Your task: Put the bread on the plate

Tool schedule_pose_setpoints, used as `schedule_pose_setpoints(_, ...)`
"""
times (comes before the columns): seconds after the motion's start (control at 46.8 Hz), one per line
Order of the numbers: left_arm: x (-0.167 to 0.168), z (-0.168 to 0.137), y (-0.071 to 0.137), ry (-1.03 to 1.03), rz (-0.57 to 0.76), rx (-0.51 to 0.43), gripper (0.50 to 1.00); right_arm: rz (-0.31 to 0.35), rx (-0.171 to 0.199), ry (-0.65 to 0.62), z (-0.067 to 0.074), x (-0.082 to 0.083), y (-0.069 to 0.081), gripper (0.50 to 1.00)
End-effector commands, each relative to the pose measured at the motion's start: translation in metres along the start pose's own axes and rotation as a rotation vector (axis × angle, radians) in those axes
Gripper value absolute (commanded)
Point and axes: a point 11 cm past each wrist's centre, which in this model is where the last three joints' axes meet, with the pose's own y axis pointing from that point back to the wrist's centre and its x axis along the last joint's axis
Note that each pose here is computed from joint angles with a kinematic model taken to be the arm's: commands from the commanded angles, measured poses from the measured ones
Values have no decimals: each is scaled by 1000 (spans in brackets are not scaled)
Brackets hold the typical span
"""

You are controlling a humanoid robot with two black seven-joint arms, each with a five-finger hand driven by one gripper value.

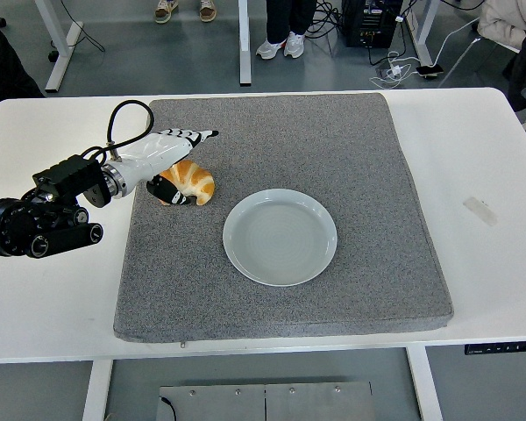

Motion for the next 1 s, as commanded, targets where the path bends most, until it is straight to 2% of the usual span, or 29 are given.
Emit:
schedule_pose_setpoints(0.0,2,-3,0,-6,6,9,984,0,0,0,0,0,0,1000)
schedule_pose_setpoints(0.342,-9,-10,-6,-21,9,35,974,1,0,0,0,0,0,1000)
schedule_pose_setpoints(0.726,-20,-4,-10,-20,-12,22,875,0,0,1,0,0,0,1000)
schedule_pose_setpoints(0.833,-22,-3,-11,-21,-21,20,819,0,0,0,0,0,0,1000)
schedule_pose_setpoints(0.983,-24,-3,-11,-22,-27,18,633,0,0,0,0,0,0,1000)
